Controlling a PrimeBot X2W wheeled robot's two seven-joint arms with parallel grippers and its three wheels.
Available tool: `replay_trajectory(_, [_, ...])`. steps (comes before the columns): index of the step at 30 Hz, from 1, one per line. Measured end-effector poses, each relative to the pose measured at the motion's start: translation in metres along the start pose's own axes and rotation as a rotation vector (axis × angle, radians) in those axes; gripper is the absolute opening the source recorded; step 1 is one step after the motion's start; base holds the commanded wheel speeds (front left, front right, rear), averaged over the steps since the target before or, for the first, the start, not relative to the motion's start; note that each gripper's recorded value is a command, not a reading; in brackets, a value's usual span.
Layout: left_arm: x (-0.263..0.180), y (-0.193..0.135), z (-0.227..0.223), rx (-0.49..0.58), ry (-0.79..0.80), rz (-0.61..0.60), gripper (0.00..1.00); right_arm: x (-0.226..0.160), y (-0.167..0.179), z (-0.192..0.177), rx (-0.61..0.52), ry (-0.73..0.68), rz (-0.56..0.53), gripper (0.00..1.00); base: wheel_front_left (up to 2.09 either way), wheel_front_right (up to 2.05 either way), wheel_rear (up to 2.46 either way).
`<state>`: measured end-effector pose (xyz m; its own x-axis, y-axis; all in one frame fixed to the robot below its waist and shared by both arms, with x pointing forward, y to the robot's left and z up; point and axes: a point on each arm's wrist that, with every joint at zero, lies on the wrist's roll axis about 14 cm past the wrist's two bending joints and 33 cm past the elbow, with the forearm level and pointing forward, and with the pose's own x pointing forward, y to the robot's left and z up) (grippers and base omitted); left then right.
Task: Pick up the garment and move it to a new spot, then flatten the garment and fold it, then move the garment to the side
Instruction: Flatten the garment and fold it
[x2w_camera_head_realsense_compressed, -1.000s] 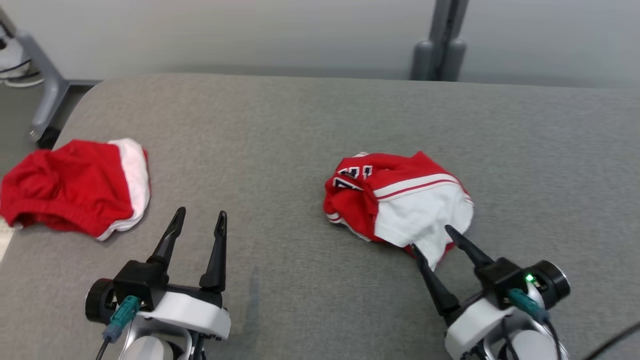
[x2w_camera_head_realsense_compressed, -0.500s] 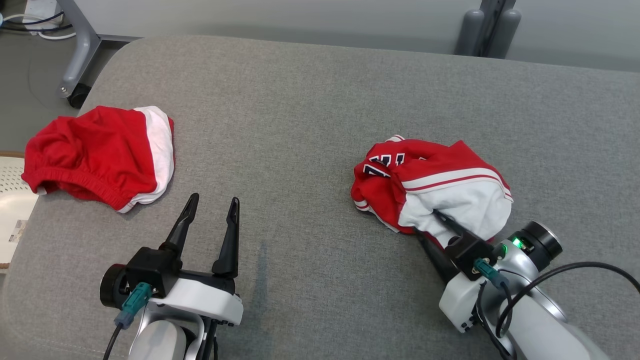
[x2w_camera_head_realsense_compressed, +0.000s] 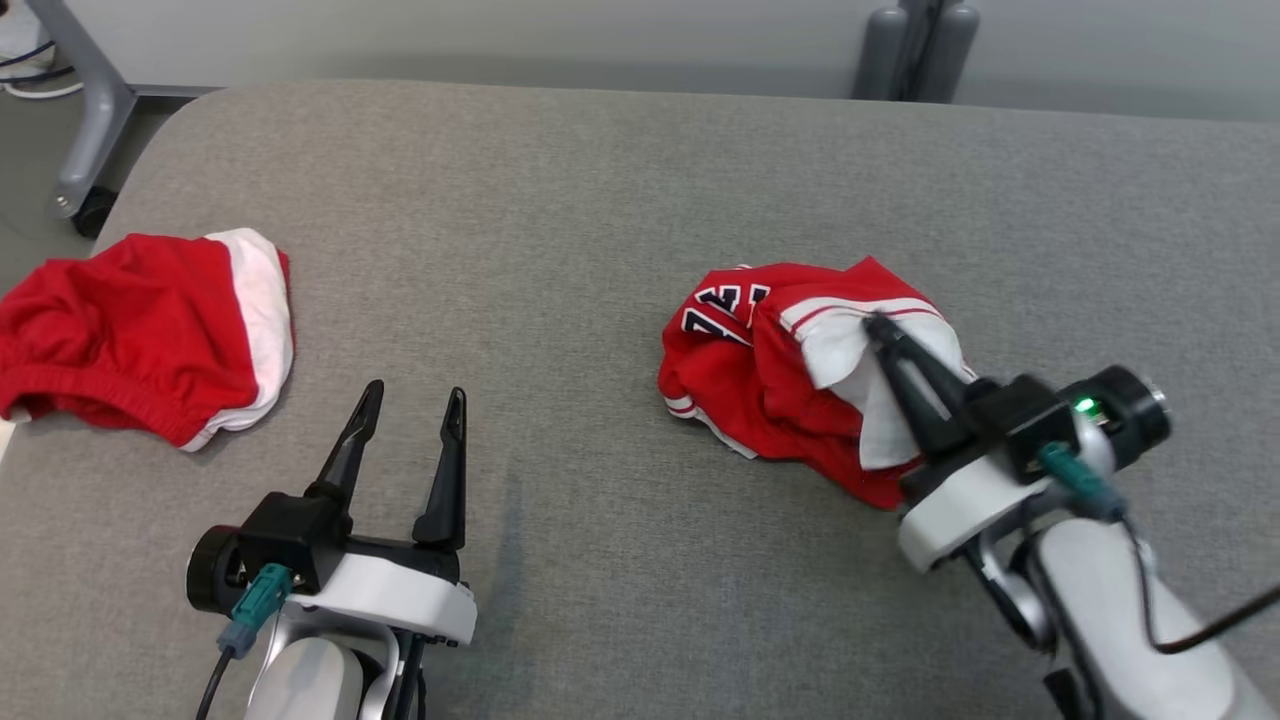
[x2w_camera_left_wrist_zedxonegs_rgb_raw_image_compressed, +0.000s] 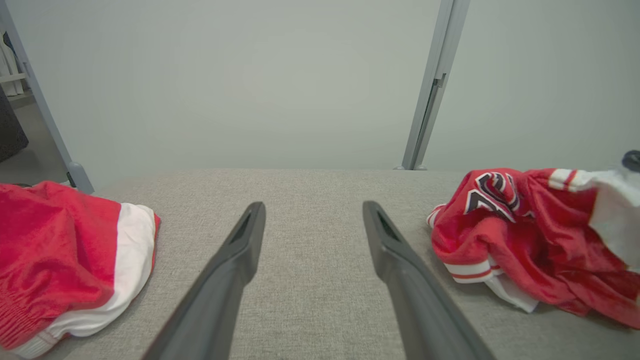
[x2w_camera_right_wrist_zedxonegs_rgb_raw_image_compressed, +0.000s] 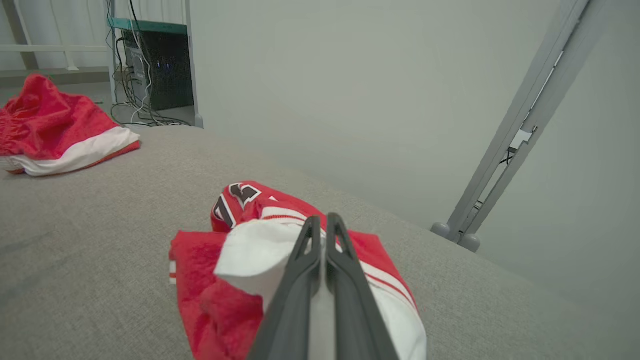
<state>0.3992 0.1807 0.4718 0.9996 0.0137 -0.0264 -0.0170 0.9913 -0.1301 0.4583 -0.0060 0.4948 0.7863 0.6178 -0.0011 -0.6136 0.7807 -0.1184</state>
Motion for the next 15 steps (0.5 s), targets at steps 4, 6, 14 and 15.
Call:
replay_trajectory(4, [0.007,-0.008,0.000,0.000,-0.003,-0.025,1.00,-0.015,-0.046,0.006,0.033,-0.024,-0.152,0.00,0.00,0.00,0.00])
replay_trajectory(6, [0.010,-0.011,-0.001,-0.001,-0.002,-0.038,1.00,-0.026,-0.066,-0.001,0.052,-0.011,-0.223,0.00,0.00,0.00,0.00])
replay_trajectory(14, [0.019,-0.017,-0.007,0.001,0.010,-0.061,1.00,-0.065,-0.127,-0.046,0.144,0.090,-0.452,0.00,0.00,0.00,0.00])
replay_trajectory(15, [0.021,-0.018,-0.007,0.002,0.009,-0.064,1.00,-0.072,-0.133,-0.057,0.156,0.121,-0.478,0.00,0.00,0.00,0.00])
